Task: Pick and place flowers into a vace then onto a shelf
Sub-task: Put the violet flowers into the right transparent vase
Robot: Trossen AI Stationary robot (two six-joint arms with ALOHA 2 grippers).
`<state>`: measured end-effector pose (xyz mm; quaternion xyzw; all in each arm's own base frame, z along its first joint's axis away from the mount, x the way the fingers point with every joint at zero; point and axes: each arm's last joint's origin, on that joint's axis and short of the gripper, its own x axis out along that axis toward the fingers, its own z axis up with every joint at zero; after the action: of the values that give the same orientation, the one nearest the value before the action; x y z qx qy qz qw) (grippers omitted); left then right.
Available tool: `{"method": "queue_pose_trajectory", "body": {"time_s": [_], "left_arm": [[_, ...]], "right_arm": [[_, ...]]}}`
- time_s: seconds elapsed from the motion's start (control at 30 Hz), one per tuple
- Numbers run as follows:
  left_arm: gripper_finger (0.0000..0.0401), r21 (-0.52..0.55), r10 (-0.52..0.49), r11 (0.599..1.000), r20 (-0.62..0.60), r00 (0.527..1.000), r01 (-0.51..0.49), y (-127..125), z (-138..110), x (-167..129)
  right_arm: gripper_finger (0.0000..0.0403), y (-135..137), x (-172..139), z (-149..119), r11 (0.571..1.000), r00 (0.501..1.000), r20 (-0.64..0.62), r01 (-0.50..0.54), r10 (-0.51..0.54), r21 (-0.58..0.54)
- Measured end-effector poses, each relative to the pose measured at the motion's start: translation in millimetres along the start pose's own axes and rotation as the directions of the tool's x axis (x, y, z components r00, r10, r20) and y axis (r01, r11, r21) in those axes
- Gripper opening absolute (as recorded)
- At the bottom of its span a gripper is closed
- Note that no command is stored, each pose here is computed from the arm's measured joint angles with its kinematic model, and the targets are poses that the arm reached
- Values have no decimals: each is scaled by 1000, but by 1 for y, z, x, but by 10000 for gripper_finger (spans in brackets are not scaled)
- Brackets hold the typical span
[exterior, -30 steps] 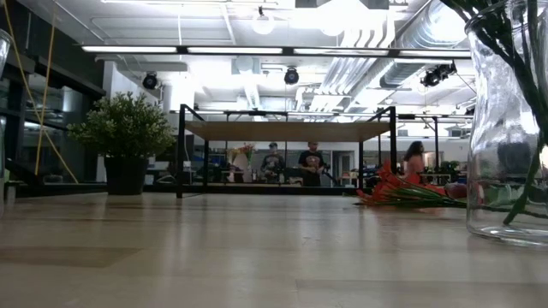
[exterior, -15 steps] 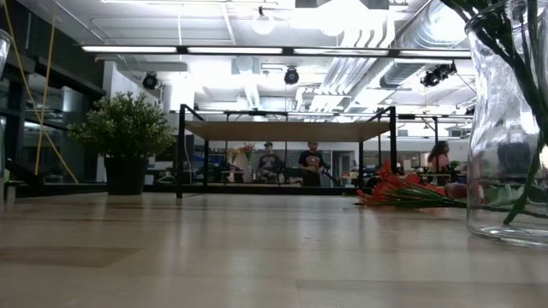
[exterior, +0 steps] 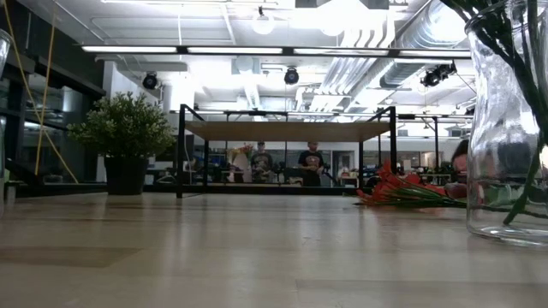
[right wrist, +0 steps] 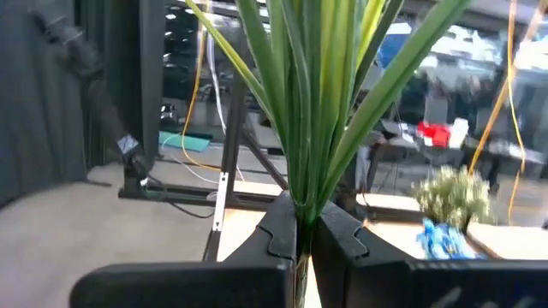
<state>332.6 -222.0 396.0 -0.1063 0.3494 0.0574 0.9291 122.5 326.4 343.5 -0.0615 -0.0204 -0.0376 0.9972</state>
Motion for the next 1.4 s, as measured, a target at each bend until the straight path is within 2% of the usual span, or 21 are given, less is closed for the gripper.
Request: {"method": "queue_pose_trajectory", "body": {"time_s": [0.23, 0.5, 0.8, 0.93, 1.4], "left_arm": [[246, 0, 0, 1000, 1, 1000, 0, 0, 0, 0], [246, -1, -1, 1000, 1, 1000, 1, 0, 0, 0], [246, -1, -1, 1000, 2, 1000, 1, 0, 0, 0], [246, -1, -9, 1000, -5, 1000, 9, 0, 0, 0], [246, 5, -84, 996, -79, 993, 84, -2, -3, 0]], "right_arm": [[7, 17, 3, -20, 998, 1000, -14, 2, -3, -65], [7, 29, 9, -44, 961, 987, -58, 131, -149, -242], [7, 29, 30, -59, 936, 968, -72, 210, -239, -281], [7, 27, 33, -59, 927, 958, -78, 245, -277, -286], [6, 14, 28, -38, 923, 961, -77, 233, -267, -305]]}}
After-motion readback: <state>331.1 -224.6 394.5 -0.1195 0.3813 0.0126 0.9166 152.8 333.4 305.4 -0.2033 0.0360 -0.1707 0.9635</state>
